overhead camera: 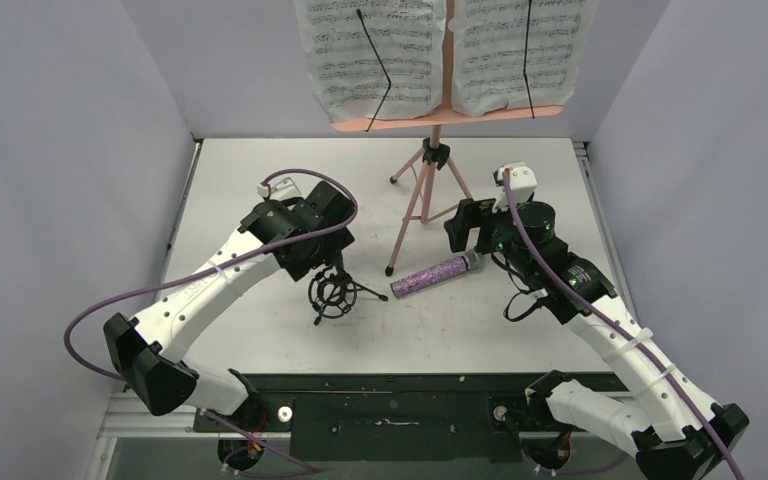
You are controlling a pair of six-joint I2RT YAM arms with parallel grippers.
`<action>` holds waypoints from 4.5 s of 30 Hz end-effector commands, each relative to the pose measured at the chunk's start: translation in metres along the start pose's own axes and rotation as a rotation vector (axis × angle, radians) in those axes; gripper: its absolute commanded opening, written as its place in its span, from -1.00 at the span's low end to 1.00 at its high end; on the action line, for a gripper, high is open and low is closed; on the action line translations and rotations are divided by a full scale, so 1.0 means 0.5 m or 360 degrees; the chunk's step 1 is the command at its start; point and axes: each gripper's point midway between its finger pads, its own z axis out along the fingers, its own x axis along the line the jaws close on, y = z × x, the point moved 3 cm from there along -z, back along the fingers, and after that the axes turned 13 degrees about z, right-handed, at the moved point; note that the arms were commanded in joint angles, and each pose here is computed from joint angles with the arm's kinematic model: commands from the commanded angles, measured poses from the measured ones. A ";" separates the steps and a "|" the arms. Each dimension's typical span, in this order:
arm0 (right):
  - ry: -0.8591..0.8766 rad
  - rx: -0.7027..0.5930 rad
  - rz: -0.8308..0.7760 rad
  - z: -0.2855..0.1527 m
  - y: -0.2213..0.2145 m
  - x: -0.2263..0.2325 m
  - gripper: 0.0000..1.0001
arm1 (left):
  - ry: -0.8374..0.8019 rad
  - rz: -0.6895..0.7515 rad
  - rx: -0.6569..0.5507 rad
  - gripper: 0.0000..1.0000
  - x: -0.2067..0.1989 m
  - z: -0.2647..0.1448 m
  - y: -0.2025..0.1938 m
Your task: Set up the instrument practice props
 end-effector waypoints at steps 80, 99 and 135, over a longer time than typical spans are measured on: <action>-0.0751 -0.0104 0.0607 -0.090 -0.025 -0.243 0.79 | -0.0943 0.2694 -0.0029 -0.12 -0.391 0.297 -0.280; -0.0598 -0.0379 0.0553 -0.101 0.109 -0.199 0.79 | -0.1390 0.2254 0.0258 -1.00 -0.397 0.231 -0.281; 0.0583 -0.0286 0.0562 -0.107 0.174 0.033 0.79 | -0.2356 0.0983 -0.1106 -1.00 -0.371 -0.246 -0.034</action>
